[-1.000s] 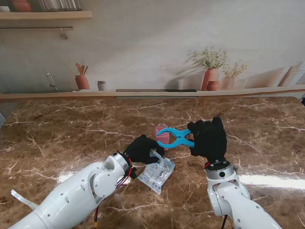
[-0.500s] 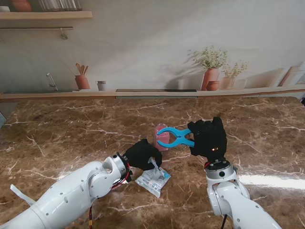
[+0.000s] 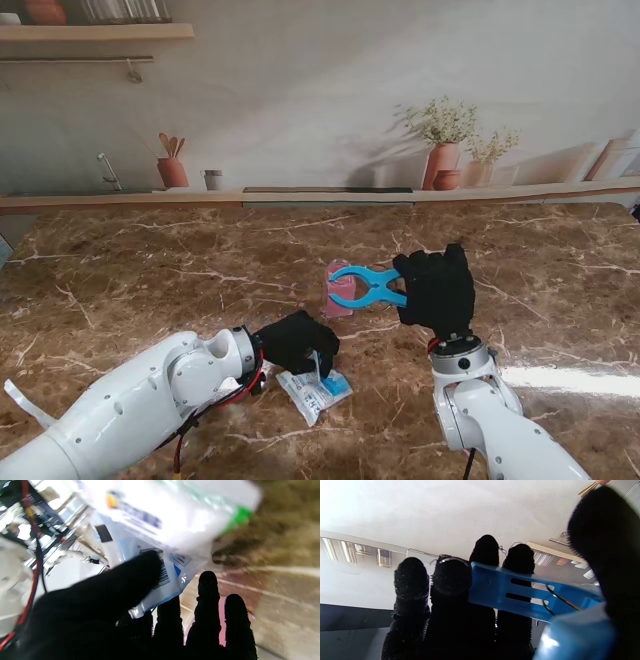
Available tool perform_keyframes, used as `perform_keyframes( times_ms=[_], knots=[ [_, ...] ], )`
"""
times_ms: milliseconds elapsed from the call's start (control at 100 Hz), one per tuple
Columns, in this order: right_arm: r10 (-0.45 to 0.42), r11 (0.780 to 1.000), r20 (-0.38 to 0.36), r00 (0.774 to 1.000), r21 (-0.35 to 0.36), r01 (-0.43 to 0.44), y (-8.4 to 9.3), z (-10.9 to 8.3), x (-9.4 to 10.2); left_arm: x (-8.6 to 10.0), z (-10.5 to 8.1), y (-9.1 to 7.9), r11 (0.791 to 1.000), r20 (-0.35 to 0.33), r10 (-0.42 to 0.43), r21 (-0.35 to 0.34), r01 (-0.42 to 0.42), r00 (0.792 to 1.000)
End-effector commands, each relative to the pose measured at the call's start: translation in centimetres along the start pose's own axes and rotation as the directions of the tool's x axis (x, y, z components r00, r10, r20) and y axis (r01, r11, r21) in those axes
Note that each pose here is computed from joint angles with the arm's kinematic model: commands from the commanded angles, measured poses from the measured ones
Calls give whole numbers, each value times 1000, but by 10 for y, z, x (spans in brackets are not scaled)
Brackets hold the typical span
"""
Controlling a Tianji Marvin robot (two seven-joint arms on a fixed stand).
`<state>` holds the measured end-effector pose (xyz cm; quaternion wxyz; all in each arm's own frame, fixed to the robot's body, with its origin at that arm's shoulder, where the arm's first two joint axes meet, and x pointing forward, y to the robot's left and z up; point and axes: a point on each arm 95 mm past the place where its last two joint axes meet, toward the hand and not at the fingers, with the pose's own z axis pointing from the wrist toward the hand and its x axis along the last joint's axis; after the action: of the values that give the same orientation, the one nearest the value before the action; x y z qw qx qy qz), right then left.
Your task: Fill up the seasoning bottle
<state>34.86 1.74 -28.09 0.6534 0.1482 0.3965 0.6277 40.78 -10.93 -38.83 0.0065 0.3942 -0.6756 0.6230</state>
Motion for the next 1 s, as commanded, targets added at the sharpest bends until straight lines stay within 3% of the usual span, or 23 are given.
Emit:
perform_keyframes(
  times_ms=[0, 400, 600, 880, 990],
  knots=[
    [-2, 1000, 6, 1000, 19, 2, -2, -1, 0, -3, -7, 5, 1000, 2, 1, -16, -1, 1000],
    [-1, 1000, 4, 1000, 15, 1, -2, 0, 2, -2, -11, 4, 996, 37, -88, -9, 89, 995],
    [3, 1000, 4, 1000, 13, -3, -1, 0, 2, 0, -8, 5, 1000, 67, 18, 0, -18, 998],
    [8, 1000, 7, 1000, 17, -8, -1, 0, 2, 3, -11, 3, 991, 110, 130, -42, -126, 985],
    [9, 1000, 9, 1000, 18, -10, -1, 0, 2, 4, -14, 0, 982, 132, 174, -93, -163, 976]
  ],
)
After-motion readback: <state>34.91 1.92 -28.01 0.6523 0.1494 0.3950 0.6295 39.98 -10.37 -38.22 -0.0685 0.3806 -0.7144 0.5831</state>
